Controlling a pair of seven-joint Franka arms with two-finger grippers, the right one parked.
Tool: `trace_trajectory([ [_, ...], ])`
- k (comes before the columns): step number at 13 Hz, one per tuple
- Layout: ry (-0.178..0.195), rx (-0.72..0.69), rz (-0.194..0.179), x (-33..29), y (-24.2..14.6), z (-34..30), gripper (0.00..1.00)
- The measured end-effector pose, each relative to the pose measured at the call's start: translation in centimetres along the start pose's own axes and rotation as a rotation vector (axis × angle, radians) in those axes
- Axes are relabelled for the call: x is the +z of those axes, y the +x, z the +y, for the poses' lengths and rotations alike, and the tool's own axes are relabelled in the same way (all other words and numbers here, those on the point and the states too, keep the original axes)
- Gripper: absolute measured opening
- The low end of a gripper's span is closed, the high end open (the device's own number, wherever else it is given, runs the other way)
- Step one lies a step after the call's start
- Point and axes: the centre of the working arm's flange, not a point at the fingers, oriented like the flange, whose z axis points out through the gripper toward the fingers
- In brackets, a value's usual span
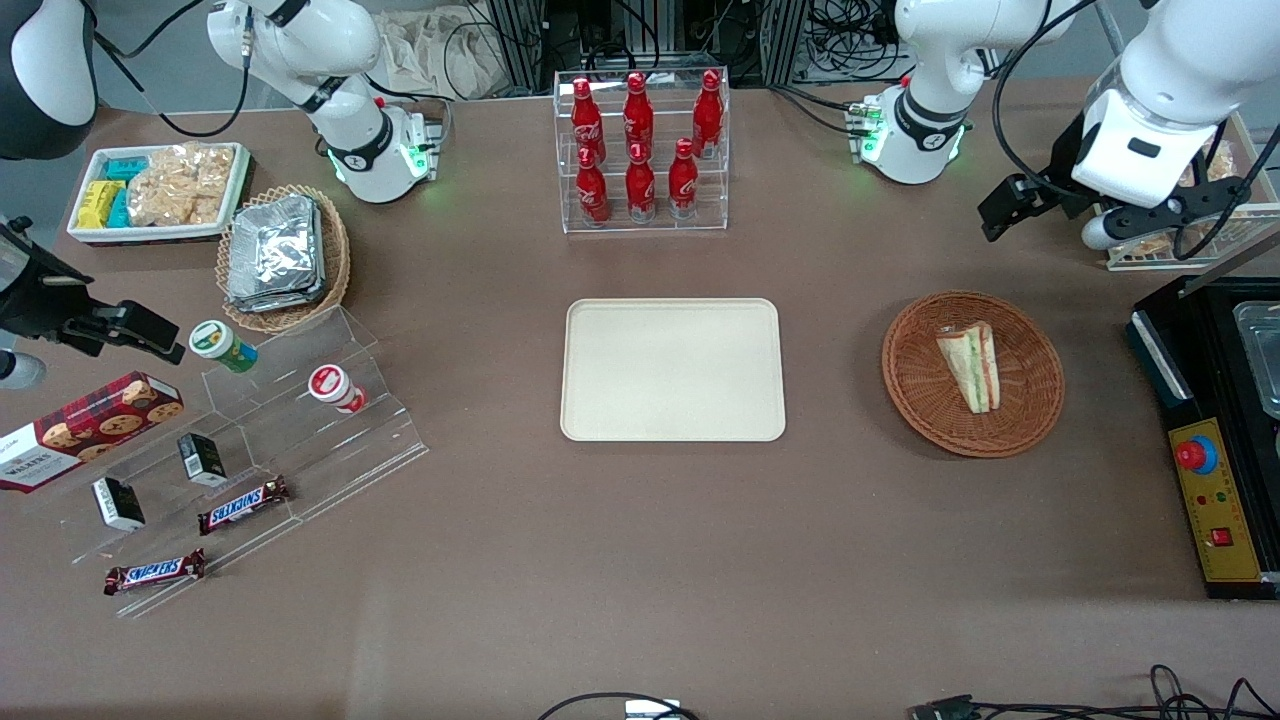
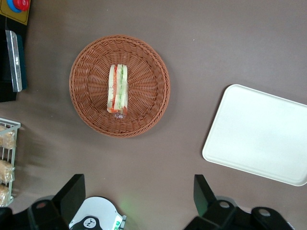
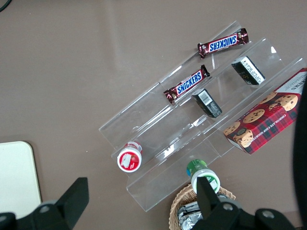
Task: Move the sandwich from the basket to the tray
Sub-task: 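Move the left gripper down over the wrapped sandwich in the wicker basket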
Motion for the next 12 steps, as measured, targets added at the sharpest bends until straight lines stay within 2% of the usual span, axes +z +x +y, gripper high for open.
trace_trajectory([
  [4,-0.013,-0.012,0.019,-1.1,0.3,-0.6,1.0],
  [8,-0.016,-0.04,0.015,-0.4,1.2,-1.8,1.0],
  [10,-0.026,-0.081,0.019,2.9,3.0,-3.4,1.0],
  [12,-0.024,-0.101,0.027,9.1,4.7,-4.2,1.0],
])
